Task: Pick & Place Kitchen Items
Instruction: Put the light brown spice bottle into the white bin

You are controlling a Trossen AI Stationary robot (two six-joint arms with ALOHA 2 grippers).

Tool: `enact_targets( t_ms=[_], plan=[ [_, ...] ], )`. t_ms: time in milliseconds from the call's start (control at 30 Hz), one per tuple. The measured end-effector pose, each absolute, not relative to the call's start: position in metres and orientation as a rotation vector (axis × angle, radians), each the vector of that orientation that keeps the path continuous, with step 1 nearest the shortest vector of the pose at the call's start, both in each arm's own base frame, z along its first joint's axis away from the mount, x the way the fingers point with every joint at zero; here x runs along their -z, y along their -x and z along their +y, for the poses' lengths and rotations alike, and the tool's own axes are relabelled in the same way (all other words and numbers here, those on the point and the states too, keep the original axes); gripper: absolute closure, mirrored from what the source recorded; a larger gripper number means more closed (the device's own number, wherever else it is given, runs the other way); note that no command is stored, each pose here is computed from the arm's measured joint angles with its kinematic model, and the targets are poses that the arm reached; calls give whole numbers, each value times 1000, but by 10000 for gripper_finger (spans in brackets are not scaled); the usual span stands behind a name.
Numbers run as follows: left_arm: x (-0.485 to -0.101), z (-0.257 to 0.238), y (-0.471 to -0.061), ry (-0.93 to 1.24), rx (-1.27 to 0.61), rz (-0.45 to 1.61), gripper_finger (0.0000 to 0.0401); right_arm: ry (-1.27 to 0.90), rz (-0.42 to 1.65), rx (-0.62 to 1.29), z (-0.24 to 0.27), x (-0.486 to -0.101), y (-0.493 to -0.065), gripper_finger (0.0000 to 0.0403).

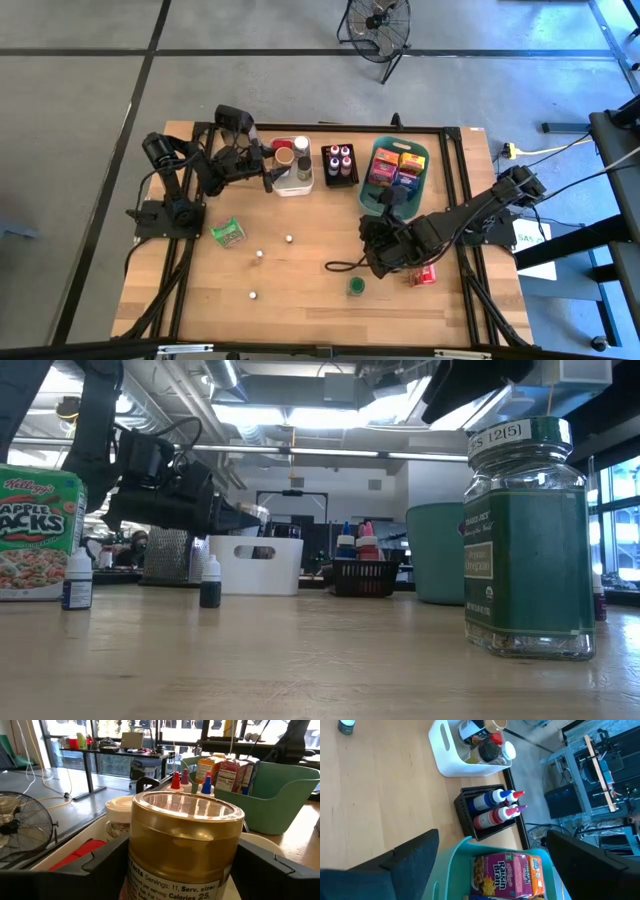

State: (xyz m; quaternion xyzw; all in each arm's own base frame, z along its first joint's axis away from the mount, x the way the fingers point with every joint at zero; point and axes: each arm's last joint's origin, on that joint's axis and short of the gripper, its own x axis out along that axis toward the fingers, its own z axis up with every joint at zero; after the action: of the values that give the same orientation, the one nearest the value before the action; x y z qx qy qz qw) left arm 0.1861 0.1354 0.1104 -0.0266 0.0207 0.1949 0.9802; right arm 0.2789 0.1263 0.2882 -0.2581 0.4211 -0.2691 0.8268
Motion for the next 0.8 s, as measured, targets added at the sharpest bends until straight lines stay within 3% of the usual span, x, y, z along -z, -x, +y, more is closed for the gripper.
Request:
enact_targets(
  t_ms=[800],
  plan=[
    [-109,135,-186,37,-392,63,104,555,889,562,127,-288,-280,33]
  ],
)
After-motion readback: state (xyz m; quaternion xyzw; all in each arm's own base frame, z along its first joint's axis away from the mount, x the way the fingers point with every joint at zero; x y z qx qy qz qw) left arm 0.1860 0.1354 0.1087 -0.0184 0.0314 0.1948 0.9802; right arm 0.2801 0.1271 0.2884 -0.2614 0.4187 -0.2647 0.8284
